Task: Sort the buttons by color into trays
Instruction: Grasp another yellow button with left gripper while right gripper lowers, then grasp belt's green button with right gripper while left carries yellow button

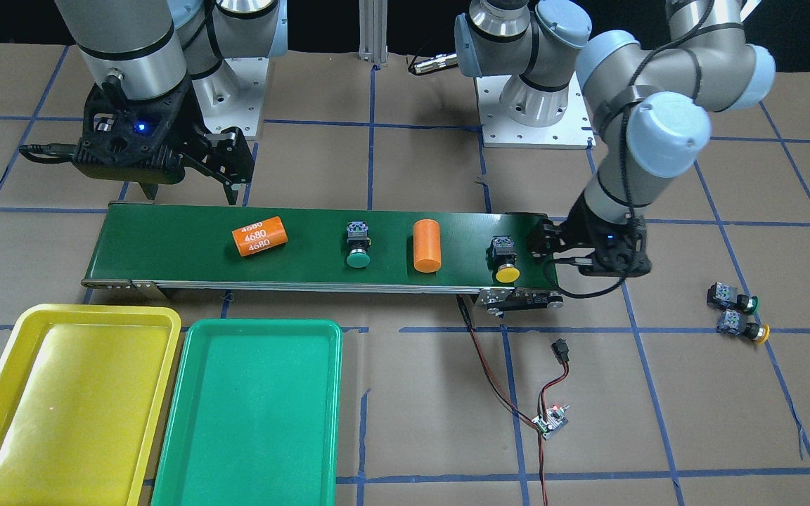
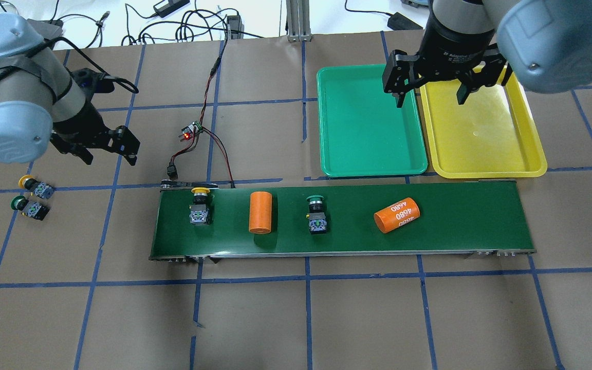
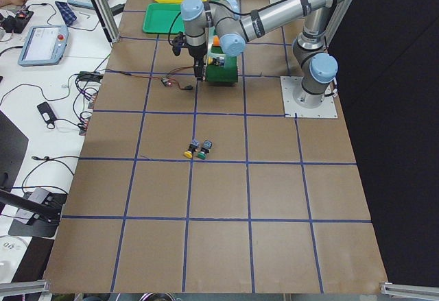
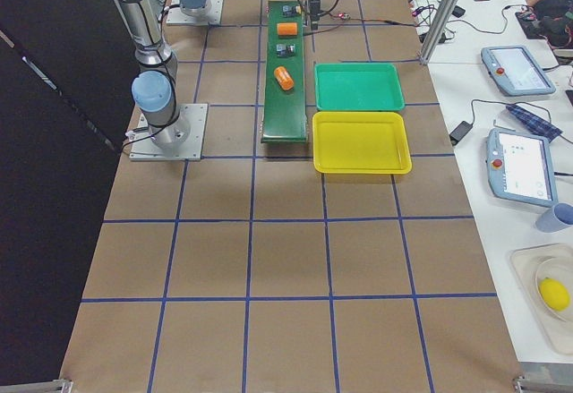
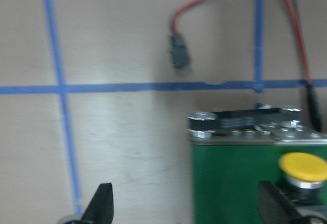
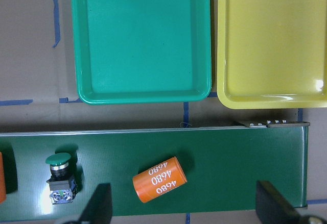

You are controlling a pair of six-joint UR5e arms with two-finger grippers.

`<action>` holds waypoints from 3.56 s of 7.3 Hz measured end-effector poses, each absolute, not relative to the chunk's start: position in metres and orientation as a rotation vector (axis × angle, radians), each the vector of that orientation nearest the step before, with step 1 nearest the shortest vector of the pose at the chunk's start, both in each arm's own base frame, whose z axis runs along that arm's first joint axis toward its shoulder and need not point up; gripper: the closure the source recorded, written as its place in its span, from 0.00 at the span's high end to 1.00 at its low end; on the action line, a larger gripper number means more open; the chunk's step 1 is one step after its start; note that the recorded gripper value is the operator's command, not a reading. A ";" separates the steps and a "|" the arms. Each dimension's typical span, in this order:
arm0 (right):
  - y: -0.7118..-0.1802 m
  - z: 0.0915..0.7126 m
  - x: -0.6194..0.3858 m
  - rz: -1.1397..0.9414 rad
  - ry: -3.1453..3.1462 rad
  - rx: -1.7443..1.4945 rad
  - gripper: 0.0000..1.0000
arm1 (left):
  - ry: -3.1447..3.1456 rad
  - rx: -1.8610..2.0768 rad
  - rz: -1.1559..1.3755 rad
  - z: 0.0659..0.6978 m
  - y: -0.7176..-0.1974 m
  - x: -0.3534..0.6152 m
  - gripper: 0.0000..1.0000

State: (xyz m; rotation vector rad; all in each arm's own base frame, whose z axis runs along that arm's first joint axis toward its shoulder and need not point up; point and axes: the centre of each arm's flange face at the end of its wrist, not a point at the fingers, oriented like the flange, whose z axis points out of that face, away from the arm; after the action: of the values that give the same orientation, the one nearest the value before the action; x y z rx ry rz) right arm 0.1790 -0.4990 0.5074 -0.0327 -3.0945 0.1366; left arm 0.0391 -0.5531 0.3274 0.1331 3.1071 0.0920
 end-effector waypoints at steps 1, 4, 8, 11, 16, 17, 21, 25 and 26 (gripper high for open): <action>-0.495 0.515 0.178 0.163 -3.095 -0.036 1.00 | 3.104 0.236 0.099 0.317 -0.573 0.098 1.00; -0.487 0.486 0.179 0.074 -3.085 -0.063 1.00 | 3.067 0.544 0.084 0.261 -0.586 0.237 1.00; -0.471 0.395 0.173 -0.108 -2.995 -0.179 1.00 | 3.013 0.742 0.061 0.212 -0.584 0.285 1.00; -0.471 0.337 0.172 -0.188 -3.000 -0.022 0.97 | 3.026 0.803 0.087 0.188 -0.581 0.291 1.00; -0.413 0.288 0.174 -0.084 -3.100 0.110 0.98 | 3.059 0.811 0.134 0.169 -0.565 0.298 0.01; -0.408 0.284 0.176 -0.075 -3.124 0.123 1.00 | 3.058 0.806 0.133 0.173 -0.562 0.298 0.00; -0.408 0.283 0.176 -0.064 -3.135 0.112 1.00 | 3.158 0.512 0.188 0.261 -0.567 0.198 0.00; -0.408 0.280 0.177 -0.071 -3.142 0.112 1.00 | 3.192 0.042 0.273 0.292 -0.516 -0.044 0.00; -0.408 0.277 0.177 -0.075 -3.143 0.113 1.00 | 3.178 -0.013 0.233 0.282 -0.498 -0.079 0.00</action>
State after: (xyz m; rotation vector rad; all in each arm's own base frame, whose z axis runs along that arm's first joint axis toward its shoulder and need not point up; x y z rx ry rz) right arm 0.1770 -0.4082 0.2769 0.1127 -3.1433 -0.0748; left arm -0.0793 -0.4977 0.2817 -0.0130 3.1777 0.2333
